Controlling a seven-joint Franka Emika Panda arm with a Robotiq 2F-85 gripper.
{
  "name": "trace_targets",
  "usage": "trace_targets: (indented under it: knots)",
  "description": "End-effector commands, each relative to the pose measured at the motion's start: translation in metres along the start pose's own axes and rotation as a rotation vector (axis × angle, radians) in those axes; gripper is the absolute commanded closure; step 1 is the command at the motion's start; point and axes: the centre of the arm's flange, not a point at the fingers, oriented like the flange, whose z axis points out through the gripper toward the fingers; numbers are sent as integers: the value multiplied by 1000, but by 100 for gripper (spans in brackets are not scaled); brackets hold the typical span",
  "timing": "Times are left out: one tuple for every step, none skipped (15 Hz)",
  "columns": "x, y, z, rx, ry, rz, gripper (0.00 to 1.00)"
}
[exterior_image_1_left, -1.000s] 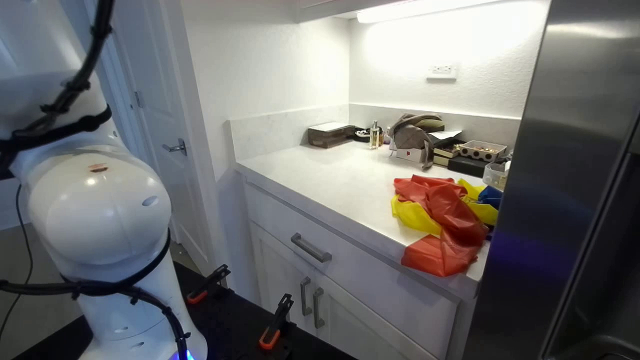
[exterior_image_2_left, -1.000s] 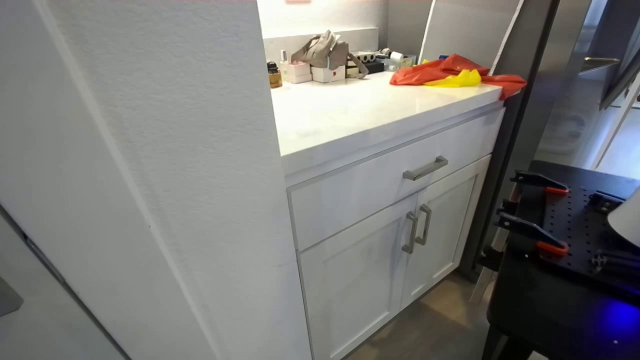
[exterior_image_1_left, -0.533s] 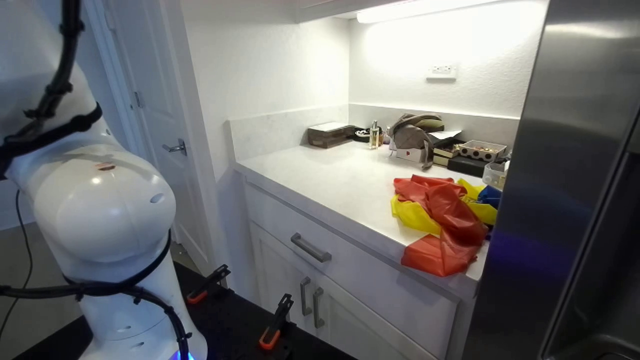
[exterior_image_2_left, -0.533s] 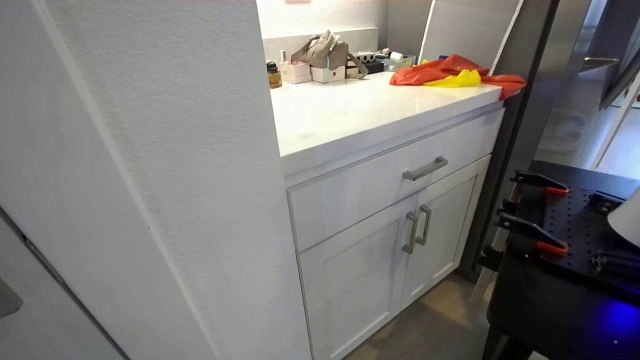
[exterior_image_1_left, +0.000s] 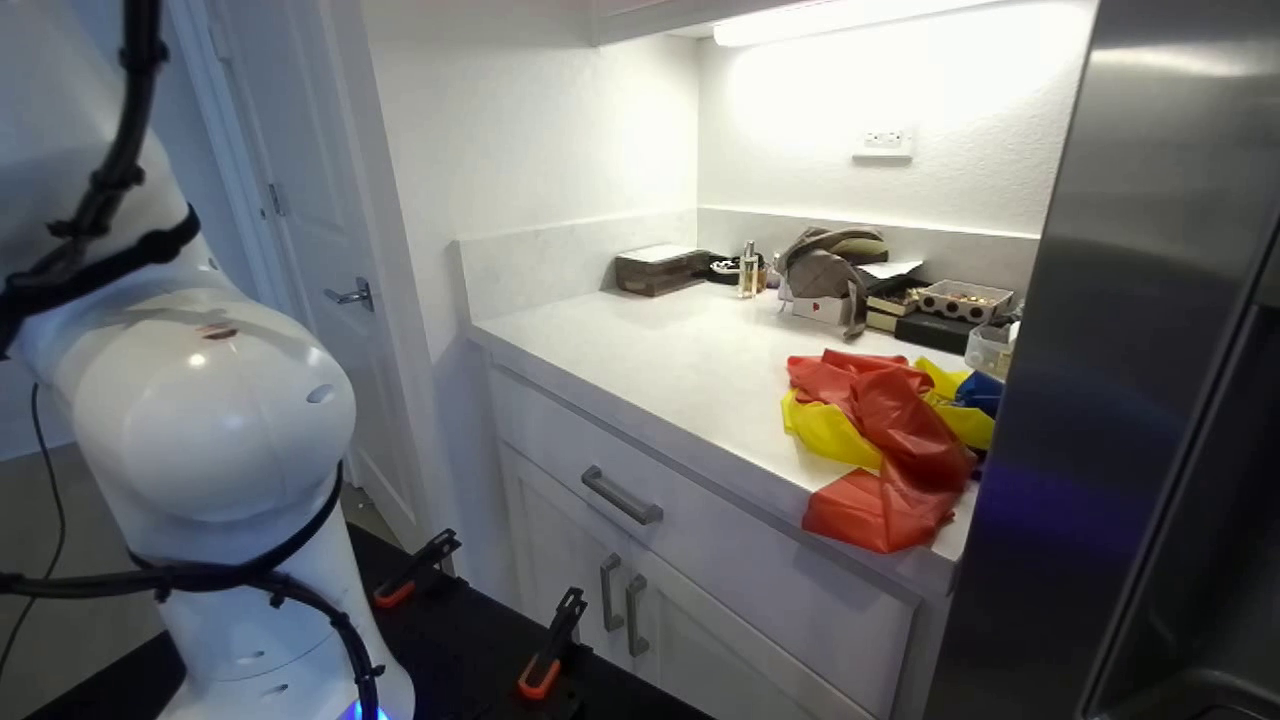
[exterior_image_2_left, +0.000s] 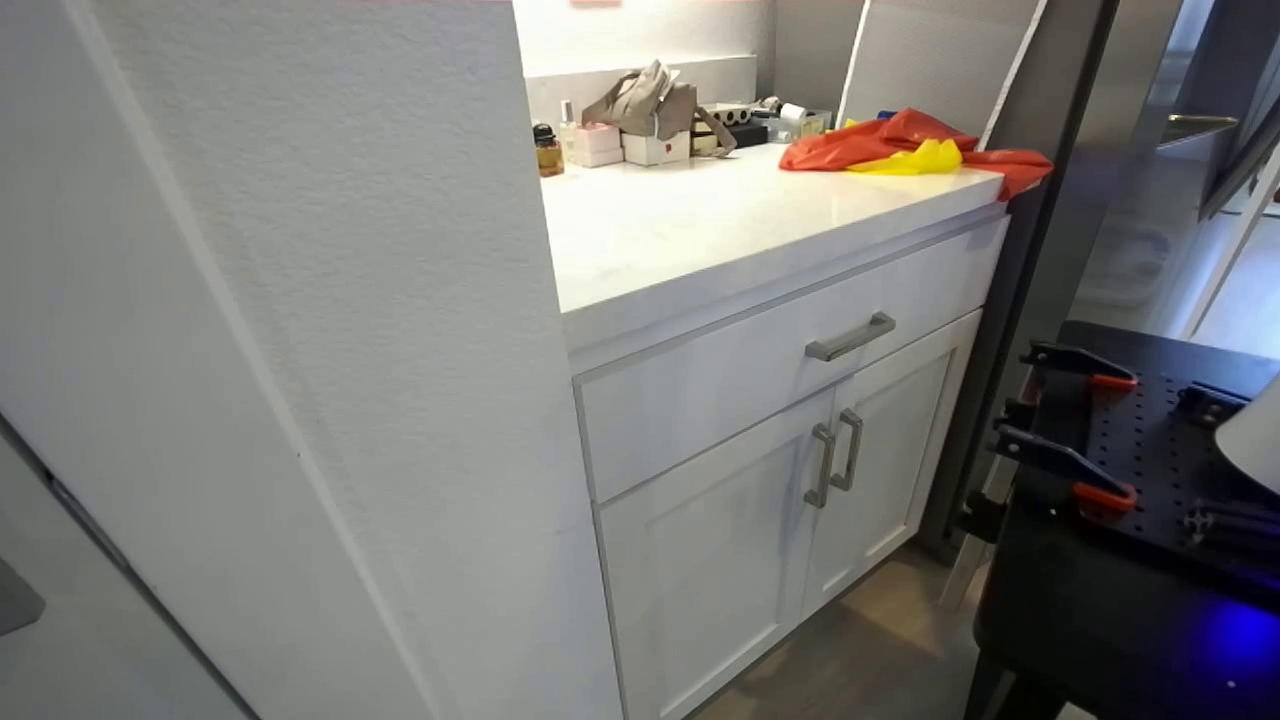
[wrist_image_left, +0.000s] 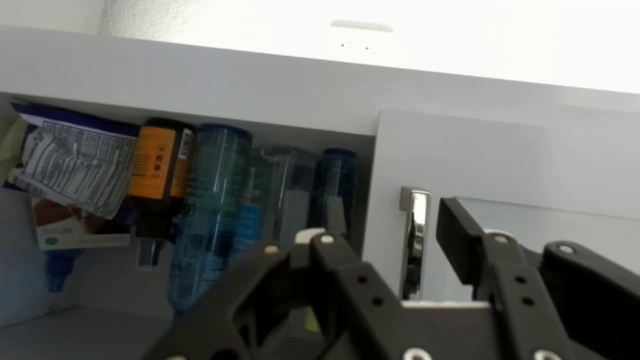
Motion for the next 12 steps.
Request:
trace_targets:
  knots:
    - [-9, -8, -10, 5, 59, -47, 15]
    - [-10, -10, -11, 0, 83, -52, 8]
    - [-9, -12, -11, -6, 105, -60, 1]
    - [-10, -14, -10, -15, 137, -70, 0]
    - [-11, -15, -10, -24, 170, -83, 0]
    - [-11, -16, -10, -27, 199, -91, 0]
    - [-11, -16, -9, -29, 225, -98, 0]
    - [-12, -17, -8, -30, 245, -102, 0]
    - [-12, -18, -7, -29, 262, -108, 0]
    - [-13, -19, -6, -27, 274, -109, 0]
    - [-14, -20, -4, -26, 284, -115, 0]
    - [-14, -22, -3, -26, 292, -117, 0]
